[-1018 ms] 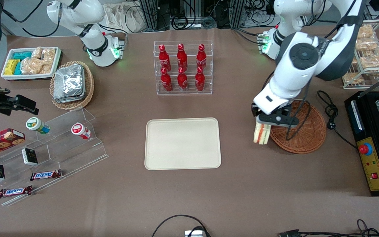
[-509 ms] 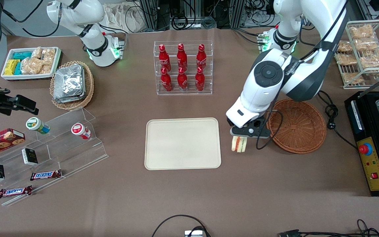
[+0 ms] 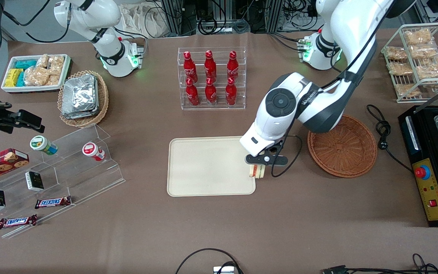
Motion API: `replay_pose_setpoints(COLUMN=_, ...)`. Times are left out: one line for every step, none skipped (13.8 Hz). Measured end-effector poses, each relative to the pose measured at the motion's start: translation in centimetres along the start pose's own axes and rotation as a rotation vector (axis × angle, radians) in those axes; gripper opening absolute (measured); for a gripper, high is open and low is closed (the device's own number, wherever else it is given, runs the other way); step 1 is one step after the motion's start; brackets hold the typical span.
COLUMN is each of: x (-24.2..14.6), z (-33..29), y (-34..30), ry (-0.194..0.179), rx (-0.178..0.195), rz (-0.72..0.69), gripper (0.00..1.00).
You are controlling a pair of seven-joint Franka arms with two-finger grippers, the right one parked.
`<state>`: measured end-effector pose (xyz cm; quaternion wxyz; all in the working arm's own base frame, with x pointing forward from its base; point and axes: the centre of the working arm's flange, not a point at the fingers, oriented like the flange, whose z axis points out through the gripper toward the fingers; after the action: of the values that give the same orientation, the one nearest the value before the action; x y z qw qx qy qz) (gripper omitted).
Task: Place sandwich from basket to tray
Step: 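Carry the sandwich with the left gripper over the beige tray, then lower the sandwich onto the tray and open the left gripper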
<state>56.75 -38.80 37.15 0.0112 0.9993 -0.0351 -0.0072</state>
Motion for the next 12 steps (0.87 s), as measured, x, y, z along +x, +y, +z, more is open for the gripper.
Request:
replay_pose_setpoints(x=-0.1, z=1.0, y=0.6, ry=-0.011, rx=0.002, rz=0.004, gripper=0.26)
replay_pose_setpoints(x=-0.1, z=1.9, y=1.2, ry=-0.022, rx=0.001, rz=0.010, gripper=0.26)
replay_pose_setpoints(x=-0.2, z=2.8, y=1.8, ry=-0.031, rx=-0.002, rz=0.014, gripper=0.26)
replay_pose_setpoints(x=-0.3, z=3.6, y=2.2, ry=-0.039, rx=-0.007, rz=0.014, gripper=0.26)
replay_pose_setpoints(x=-0.3, z=4.4, y=2.6, ry=-0.044, rx=-0.012, rz=0.010, gripper=0.26)
replay_pose_setpoints(x=-0.4, z=5.3, y=3.1, ry=-0.042, rx=-0.013, rz=0.013, gripper=0.26)
replay_pose_setpoints(x=-0.6, z=6.2, y=3.7, ry=-0.034, rx=-0.005, rz=0.017, gripper=0.26)
replay_pose_setpoints(x=-0.9, z=7.2, y=4.3, ry=-0.029, rx=0.010, rz=0.013, gripper=0.26)
replay_pose_setpoints(x=-1.1, z=8.3, y=4.7, ry=-0.025, rx=0.025, rz=0.005, gripper=0.26)
replay_pose_setpoints(x=-1.2, z=9.3, y=5.0, ry=-0.021, rx=0.030, rz=-0.001, gripper=0.26)
replay_pose_setpoints(x=-1.3, z=10.2, y=5.3, ry=-0.022, rx=0.029, rz=-0.007, gripper=0.26)
replay_pose_setpoints(x=-1.4, z=10.9, y=5.7, ry=-0.023, rx=0.023, rz=-0.012, gripper=0.26)
